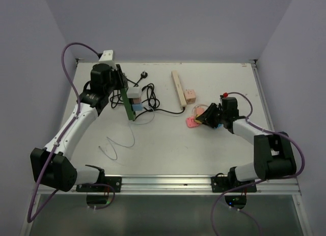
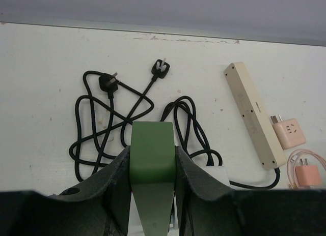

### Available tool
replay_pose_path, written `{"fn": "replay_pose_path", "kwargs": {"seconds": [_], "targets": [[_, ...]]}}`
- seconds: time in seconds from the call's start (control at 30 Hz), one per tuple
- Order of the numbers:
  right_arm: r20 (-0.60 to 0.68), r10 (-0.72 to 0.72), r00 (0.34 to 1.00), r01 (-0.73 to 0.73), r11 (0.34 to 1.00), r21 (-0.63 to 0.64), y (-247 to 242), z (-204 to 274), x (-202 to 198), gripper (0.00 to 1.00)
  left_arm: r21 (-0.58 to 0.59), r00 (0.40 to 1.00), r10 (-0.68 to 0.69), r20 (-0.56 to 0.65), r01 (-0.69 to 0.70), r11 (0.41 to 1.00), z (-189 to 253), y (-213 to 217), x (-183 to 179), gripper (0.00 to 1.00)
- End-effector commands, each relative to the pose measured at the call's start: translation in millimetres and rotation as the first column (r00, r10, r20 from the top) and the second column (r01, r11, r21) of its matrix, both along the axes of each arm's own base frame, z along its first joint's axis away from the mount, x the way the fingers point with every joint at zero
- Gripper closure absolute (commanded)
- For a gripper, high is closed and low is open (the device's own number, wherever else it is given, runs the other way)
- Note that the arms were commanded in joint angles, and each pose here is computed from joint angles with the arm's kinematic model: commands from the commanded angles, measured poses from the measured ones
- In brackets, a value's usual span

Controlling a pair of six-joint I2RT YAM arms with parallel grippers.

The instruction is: Pull the plug off the socket

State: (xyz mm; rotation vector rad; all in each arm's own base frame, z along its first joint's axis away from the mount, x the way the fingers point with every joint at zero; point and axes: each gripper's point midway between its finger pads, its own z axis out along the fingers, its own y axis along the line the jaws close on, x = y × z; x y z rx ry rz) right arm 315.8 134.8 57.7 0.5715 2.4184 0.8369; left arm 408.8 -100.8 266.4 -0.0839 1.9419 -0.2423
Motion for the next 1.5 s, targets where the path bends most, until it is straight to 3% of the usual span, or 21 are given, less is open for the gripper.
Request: {"fn": "replay_pose_path", "kwargs": {"seconds": [0.0,0.03,0.1,0.17,0.2,0.3,0.4,0.5,0.63,0.73,0.77,0.87,1.17,1.33,1.47], "targets": [[0.008,-0.062,0.998,0.061,0.998,0.035,-10.6,-0.4,2.8,1.00,-0.094,0.990,-0.038,0.139,0.051,0.994,47.3,-12.4,-2.3,1.00],[0.005,-0.071,0.997,0.070,0.997,0.028,-13.6,-2.2,0.9,1.00,-0.092,0.989,-0.040,0.142,0.054,0.994,48.4,-12.4,-2.9,1.00],[-0.007,-0.088,0.996,0.088,0.996,0.016,-19.8,-7.5,-4.7,0.90,-0.091,0.989,-0.052,0.141,0.065,0.994,47.3,-14.0,-3.5,1.00],[-0.024,-0.099,0.995,0.099,0.995,0.004,-23.7,-10.8,-9.8,0.74,-0.096,0.987,-0.070,0.143,0.084,0.992,47.2,-17.4,-4.5,1.00],[-0.027,-0.107,0.994,0.107,0.994,-0.004,-26.2,-11.1,-10.5,0.58,-0.097,0.987,-0.076,0.143,0.090,0.991,46.4,-18.5,-4.7,1.00],[-0.027,-0.136,0.990,0.134,0.987,-0.084,-39.7,-7.9,-14.3,0.32,-0.100,0.986,-0.090,0.142,0.105,0.989,44.4,-21.0,-5.6,1.00],[0.046,-0.142,0.989,0.147,0.980,-0.136,-49.6,14.0,-7.9,0.21,-0.105,0.984,-0.115,0.139,0.130,0.986,41.2,-25.5,-6.7,1.00],[0.141,-0.080,0.987,0.097,0.988,-0.122,-41.8,44.3,1.0,0.18,-0.110,0.981,-0.136,0.139,0.152,0.982,40.1,-29.3,-7.8,1.00],[0.328,0.103,0.939,-0.073,0.992,-0.103,-7.2,86.0,13.9,0.13,-0.121,0.974,-0.175,0.143,0.193,0.974,38.8,-36.8,-8.9,1.00],[0.411,0.276,0.869,-0.231,0.960,-0.157,36.2,108.9,16.4,0.10,-0.133,0.970,-0.202,0.138,0.220,0.966,35.6,-42.3,-10.0,1.00],[0.464,0.301,0.833,-0.252,0.953,-0.166,49.5,126.8,23.3,0.04,-0.135,0.969,-0.207,0.138,0.225,0.965,34.9,-43.3,-10.5,1.00],[0.547,0.400,0.735,-0.371,0.913,-0.169,98.4,153.5,20.2,0.01,-0.141,0.964,-0.228,0.137,0.246,0.959,34.6,-47.3,-12.7,1.00],[0.629,0.587,0.509,-0.551,0.784,-0.285,190.4,195.6,23.3,0.01,-0.158,0.953,-0.268,0.139,0.289,0.944,32.5,-57.2,-17.4,1.00],[0.632,0.641,0.437,-0.600,0.731,-0.326,224.7,197.7,20.3,0.01,-0.162,0.951,-0.277,0.138,0.298,0.941,32.2,-60.4,-18.8,1.00],[0.610,0.675,0.415,-0.621,0.700,-0.352,245.2,192.0,19.4,0.01,-0.162,0.950,-0.280,0.138,0.301,0.940,31.7,-61.5,-19.6,1.00]]}}
